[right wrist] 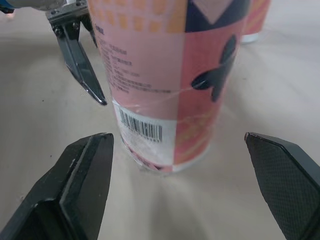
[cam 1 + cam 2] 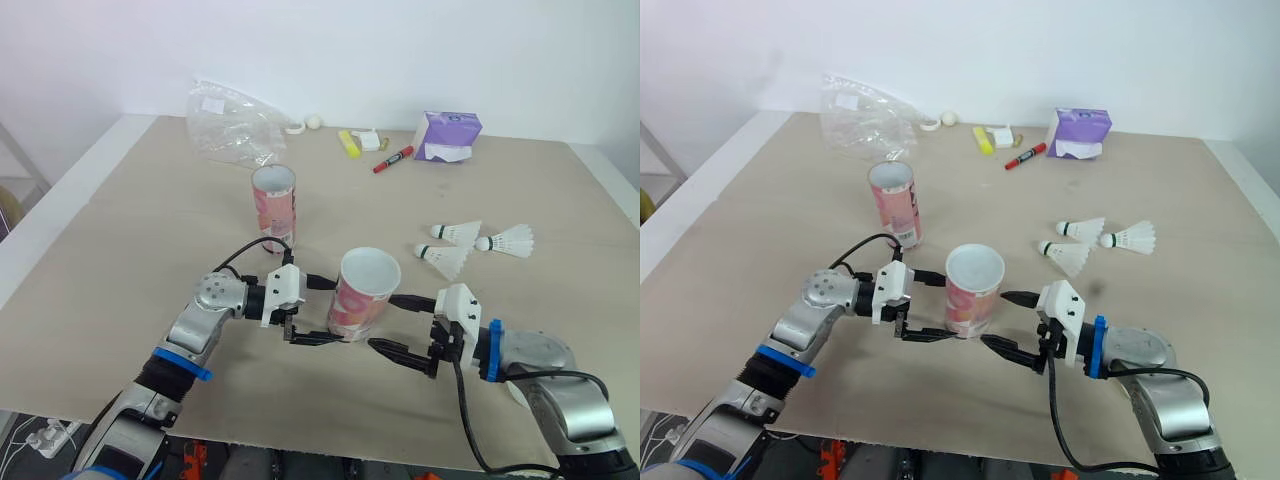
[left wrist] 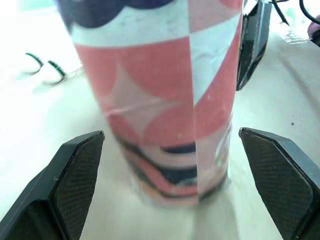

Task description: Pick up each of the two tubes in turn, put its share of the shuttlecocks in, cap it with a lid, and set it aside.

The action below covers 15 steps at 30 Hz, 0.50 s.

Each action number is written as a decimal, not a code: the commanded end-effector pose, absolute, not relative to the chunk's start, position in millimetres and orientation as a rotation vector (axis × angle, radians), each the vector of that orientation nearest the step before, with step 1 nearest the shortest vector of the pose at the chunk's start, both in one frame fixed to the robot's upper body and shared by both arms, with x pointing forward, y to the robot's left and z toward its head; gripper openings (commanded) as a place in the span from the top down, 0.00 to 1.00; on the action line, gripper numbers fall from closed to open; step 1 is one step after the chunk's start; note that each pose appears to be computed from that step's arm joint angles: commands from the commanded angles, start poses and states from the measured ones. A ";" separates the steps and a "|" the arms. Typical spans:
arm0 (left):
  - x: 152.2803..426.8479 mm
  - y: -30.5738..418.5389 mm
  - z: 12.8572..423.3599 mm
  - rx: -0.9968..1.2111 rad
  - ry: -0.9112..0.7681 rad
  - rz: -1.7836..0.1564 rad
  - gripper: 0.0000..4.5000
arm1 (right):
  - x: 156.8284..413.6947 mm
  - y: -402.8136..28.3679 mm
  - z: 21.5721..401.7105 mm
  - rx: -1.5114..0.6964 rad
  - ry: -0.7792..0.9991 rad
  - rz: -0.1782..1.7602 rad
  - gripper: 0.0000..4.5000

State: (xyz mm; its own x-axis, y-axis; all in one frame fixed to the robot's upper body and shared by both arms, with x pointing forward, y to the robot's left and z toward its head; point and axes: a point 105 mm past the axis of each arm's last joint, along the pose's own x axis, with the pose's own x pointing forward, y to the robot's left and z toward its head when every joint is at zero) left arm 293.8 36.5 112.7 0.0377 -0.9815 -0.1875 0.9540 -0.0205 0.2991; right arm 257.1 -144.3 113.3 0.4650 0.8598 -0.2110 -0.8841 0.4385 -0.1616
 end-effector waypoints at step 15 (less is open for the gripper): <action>278.1 82.6 137.8 0.261 -0.111 -1.433 0.00 | 269.7 -101.3 113.2 -0.206 -0.004 1.138 0.00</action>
State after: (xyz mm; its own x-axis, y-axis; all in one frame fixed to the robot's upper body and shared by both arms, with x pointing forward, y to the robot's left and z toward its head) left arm 280.0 81.6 122.4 0.1329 -0.9828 -0.1285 0.9711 0.1032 0.2154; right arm 268.1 -104.3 104.3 0.4220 0.8961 -0.1374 -0.9042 0.4050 -0.1357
